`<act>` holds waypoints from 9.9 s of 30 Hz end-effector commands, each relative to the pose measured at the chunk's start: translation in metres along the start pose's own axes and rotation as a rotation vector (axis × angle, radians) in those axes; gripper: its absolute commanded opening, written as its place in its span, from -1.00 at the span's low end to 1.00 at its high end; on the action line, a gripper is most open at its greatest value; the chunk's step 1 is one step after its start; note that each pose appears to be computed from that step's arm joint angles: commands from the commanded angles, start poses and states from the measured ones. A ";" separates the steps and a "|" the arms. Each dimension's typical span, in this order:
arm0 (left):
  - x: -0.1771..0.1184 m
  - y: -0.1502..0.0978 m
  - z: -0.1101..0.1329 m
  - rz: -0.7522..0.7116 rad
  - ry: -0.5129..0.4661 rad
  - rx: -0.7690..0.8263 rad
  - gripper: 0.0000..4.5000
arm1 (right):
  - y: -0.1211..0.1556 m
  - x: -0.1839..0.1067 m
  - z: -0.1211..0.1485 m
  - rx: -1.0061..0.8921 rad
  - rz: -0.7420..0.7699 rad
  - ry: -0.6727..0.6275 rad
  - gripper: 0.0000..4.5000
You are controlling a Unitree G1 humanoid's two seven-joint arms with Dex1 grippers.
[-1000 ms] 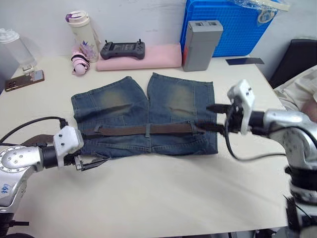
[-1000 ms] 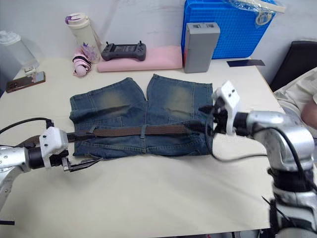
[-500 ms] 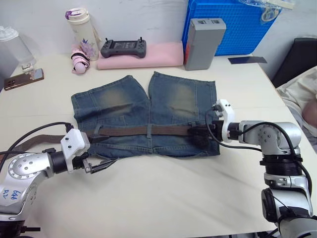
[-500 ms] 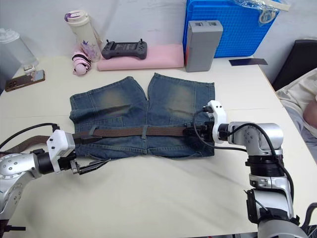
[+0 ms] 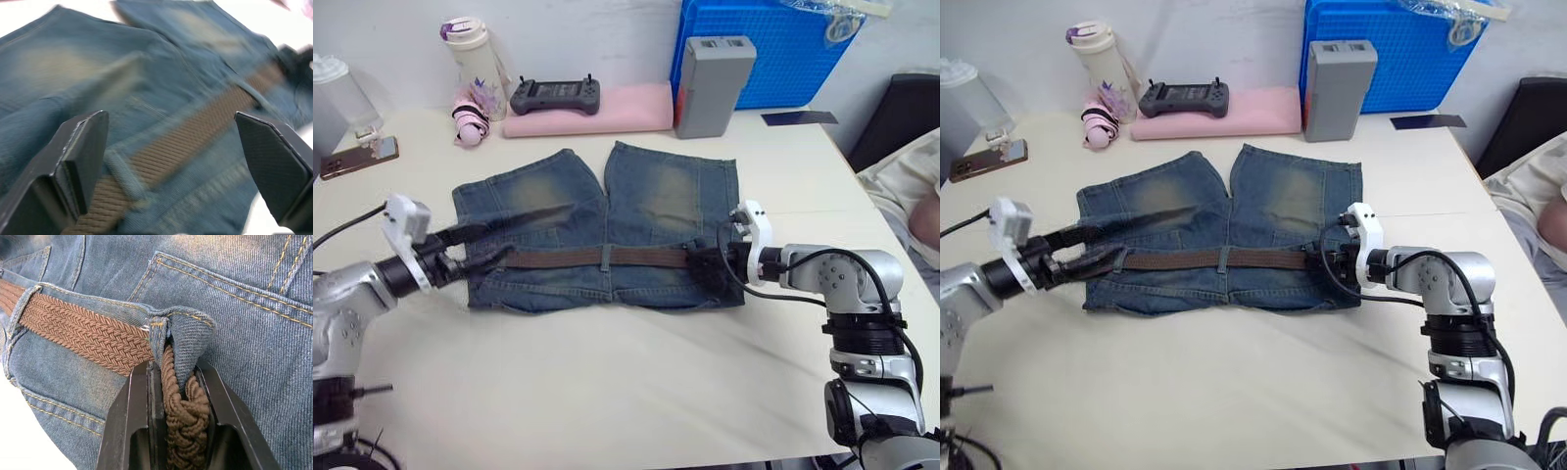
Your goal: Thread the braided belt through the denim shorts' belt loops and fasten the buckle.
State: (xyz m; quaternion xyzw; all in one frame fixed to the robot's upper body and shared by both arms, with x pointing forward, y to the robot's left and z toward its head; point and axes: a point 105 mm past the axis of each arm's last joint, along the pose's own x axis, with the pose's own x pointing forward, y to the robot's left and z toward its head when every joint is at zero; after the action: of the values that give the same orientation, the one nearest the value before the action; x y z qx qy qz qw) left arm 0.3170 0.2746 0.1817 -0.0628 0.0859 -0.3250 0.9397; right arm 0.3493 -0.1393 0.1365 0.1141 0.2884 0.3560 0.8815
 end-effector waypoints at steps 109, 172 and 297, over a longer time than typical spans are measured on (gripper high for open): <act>-0.098 -0.089 -0.110 -0.335 0.450 0.766 0.64 | 0.072 -0.089 -0.045 -0.837 0.300 0.050 1.00; 0.010 0.056 0.017 0.482 0.167 0.461 0.87 | 0.032 0.021 0.066 -0.546 -0.157 -0.244 0.99; 0.057 -0.029 0.056 0.251 -0.273 0.697 -0.99 | 0.131 -0.028 -0.003 -0.695 0.354 -0.241 1.00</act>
State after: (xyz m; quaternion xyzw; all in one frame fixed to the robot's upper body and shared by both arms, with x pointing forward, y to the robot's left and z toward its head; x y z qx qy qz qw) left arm 0.3637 0.2281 0.2221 0.1987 -0.1319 -0.1861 0.9532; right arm 0.2588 -0.0628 0.1862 -0.0858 0.0535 0.5612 0.8215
